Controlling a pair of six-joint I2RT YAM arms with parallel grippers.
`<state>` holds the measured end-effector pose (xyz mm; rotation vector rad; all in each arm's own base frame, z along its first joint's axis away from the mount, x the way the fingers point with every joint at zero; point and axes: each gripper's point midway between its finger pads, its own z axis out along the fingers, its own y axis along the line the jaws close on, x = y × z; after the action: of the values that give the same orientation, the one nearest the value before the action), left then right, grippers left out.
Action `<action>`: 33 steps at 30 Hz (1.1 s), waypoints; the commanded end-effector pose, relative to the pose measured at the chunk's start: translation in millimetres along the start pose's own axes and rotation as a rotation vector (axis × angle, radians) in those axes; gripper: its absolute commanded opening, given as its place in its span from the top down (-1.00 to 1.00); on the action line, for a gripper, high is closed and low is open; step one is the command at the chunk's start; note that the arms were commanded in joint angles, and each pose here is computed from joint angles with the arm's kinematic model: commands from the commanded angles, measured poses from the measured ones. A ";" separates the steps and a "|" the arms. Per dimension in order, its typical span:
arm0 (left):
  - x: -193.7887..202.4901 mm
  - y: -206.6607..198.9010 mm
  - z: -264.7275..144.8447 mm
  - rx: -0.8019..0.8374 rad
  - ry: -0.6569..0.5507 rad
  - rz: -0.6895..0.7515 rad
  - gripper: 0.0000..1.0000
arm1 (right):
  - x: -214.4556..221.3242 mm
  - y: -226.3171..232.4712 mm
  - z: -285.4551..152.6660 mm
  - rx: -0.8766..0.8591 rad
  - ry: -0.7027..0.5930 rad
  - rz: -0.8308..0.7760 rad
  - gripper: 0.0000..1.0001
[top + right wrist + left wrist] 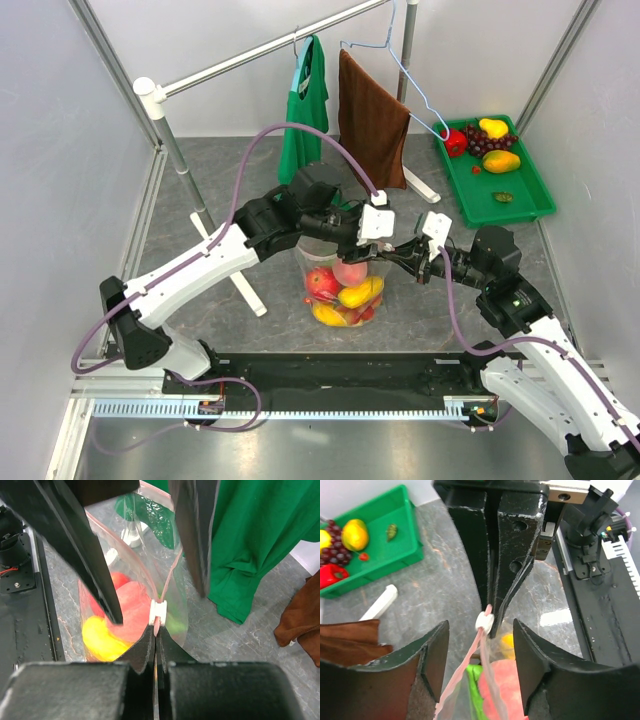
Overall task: Place the food in the zip-top bag and seal the zipper
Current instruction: Zip the zipper food storage bag at the center of the board.
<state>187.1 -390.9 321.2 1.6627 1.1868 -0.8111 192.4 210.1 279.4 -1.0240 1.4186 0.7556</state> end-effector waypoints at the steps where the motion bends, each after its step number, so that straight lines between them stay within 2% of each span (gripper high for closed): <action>1: -19.2 2.1 5.9 0.020 -0.051 0.045 -0.16 | -24.6 -1.0 -3.4 -0.001 -0.065 -0.079 1.00; 3: -20.4 1.3 6.6 0.025 -0.054 0.043 0.05 | -25.3 -0.7 -4.4 0.000 -0.066 -0.083 1.00; 7: -20.9 0.5 6.1 0.027 -0.057 0.044 0.23 | -25.2 0.8 -5.5 -0.001 -0.065 -0.080 1.00; 10: -14.8 0.7 5.3 0.022 -0.035 0.044 0.57 | -26.2 -1.1 -6.0 0.011 -0.065 -0.069 1.00; 13: -5.3 0.8 0.5 0.003 0.000 0.037 0.73 | -29.7 -1.7 -9.4 0.029 -0.075 -0.078 1.00; 19: 12.2 7.6 -17.3 -0.046 0.034 0.012 0.91 | -27.8 -0.2 -13.5 0.037 -0.071 -0.082 1.00; 26: 33.5 14.6 -43.1 -0.103 0.096 -0.006 0.93 | -30.1 -0.2 -17.0 0.048 -0.076 -0.099 1.00; 33: 57.4 26.4 -91.5 -0.196 0.181 -0.007 0.93 | -29.1 -4.0 -23.5 0.092 -0.066 -0.110 1.00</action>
<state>210.5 -332.1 302.2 1.6303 1.3219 -0.7180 185.8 198.5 288.2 -1.0119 1.3849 0.6875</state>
